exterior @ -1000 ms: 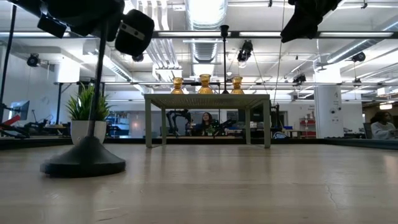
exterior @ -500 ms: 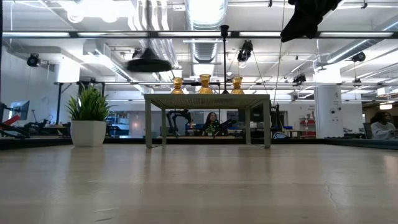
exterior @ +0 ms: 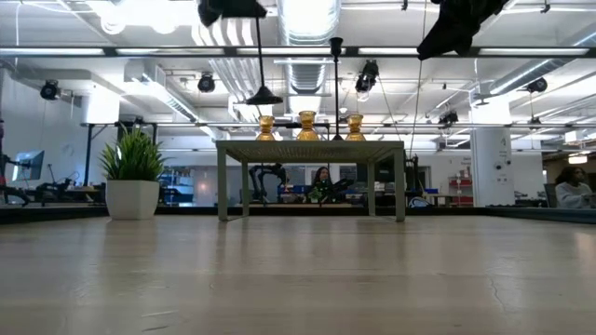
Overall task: Pick & Place candle stick holders
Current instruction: Put the black candle holder on the shelf
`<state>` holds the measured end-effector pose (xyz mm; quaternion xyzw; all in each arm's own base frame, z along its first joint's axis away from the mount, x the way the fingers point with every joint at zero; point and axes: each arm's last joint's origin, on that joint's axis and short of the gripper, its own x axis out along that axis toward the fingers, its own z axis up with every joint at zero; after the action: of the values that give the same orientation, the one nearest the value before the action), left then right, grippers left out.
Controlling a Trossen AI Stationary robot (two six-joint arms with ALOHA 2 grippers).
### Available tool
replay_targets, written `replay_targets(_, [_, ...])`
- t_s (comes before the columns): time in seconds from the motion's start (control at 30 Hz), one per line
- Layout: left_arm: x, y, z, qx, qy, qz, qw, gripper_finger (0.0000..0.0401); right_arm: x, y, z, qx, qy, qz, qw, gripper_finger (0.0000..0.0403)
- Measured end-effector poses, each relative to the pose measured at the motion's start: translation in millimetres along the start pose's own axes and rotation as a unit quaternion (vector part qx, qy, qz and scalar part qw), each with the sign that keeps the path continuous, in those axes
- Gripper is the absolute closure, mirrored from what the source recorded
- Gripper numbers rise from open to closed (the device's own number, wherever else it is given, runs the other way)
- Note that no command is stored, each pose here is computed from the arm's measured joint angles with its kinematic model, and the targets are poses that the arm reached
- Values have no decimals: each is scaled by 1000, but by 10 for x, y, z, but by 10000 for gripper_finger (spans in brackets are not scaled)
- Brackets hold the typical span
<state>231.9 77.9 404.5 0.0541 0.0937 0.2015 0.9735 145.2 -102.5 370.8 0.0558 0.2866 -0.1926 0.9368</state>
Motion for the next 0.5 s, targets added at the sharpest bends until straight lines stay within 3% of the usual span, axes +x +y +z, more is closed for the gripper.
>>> replay_targets(0.17, [180,323,-137,-34,28,25,999,383,1,0,0,-1,0,0,1000,257])
replay_targets(0.5, [546,379,-317,-24,45,18,999,383,2,0,-1,-10,0,0,1000,269])
